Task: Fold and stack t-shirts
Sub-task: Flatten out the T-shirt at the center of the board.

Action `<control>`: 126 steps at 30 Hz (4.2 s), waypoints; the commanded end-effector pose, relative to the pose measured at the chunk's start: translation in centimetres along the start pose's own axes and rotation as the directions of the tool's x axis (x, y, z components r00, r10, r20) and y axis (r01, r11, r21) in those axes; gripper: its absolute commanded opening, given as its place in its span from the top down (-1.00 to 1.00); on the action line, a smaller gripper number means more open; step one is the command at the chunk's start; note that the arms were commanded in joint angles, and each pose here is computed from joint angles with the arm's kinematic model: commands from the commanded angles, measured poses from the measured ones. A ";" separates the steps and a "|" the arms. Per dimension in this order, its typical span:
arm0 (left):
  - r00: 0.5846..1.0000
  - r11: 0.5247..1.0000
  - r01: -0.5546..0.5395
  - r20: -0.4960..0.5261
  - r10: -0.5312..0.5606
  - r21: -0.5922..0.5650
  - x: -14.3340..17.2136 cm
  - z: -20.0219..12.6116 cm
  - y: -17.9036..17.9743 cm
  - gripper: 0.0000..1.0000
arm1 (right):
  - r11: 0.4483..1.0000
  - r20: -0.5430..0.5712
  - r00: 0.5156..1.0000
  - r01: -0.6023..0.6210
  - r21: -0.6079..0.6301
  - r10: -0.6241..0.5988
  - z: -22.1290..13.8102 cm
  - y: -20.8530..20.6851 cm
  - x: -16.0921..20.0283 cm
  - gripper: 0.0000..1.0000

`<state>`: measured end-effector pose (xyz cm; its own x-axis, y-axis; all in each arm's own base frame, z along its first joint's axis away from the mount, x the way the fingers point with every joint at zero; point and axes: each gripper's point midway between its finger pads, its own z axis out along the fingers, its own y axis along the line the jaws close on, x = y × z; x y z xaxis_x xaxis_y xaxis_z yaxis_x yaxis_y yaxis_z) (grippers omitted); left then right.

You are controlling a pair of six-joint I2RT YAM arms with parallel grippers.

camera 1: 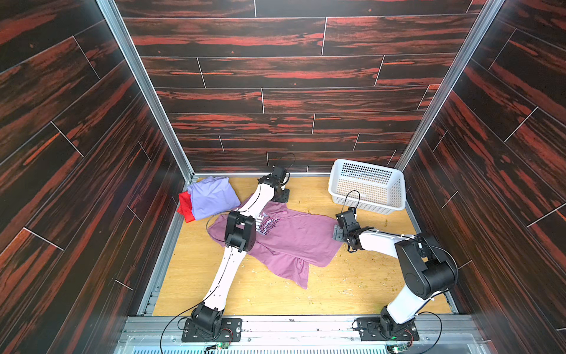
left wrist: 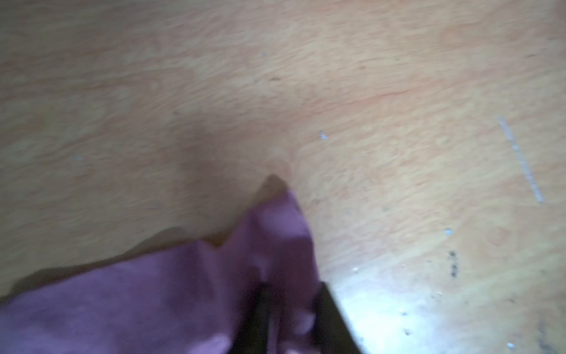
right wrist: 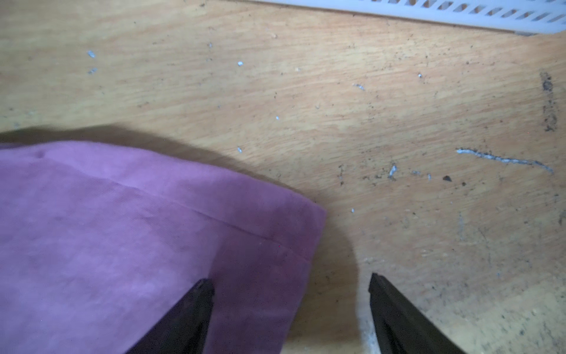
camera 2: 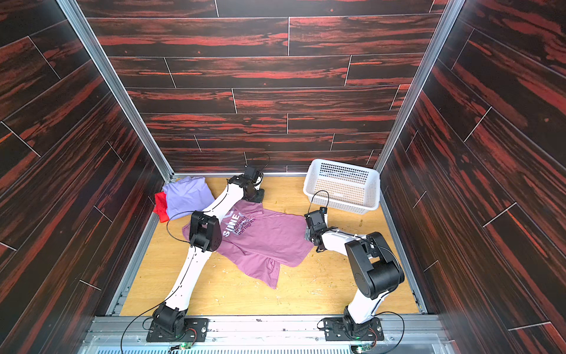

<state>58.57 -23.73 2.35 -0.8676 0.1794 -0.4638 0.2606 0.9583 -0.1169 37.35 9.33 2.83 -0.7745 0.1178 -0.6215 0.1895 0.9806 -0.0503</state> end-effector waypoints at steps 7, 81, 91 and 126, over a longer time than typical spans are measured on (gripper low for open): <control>0.996 0.991 -0.047 -0.084 0.037 -0.123 2.0 -1.4 2.4 1.00 | 1.000 -0.001 1.000 0.004 0.002 -0.004 0.0 -0.6 0.5 0.03; 0.498 0.945 0.108 0.840 0.217 -0.309 4.2 -63.8 0.4 1.00 | 0.882 0.709 0.670 0.174 -0.438 0.220 -37.8 -3.3 -18.9 1.00; 0.468 0.955 0.156 0.871 0.152 -0.251 11.5 -68.2 3.8 1.00 | 0.921 0.789 0.572 0.139 -0.364 0.226 -47.0 -11.7 -15.7 1.00; 0.277 0.996 0.040 0.959 0.067 -0.081 12.5 -79.4 2.4 1.00 | 0.954 0.831 0.515 0.077 -0.290 0.211 -52.5 -15.6 -17.4 1.00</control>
<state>17.57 -4.33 64.46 0.1146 -0.0366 -0.9927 0.2141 0.9768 -0.0113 17.65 2.90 54.46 0.1046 0.1581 -0.9819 -0.1636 0.9766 0.1398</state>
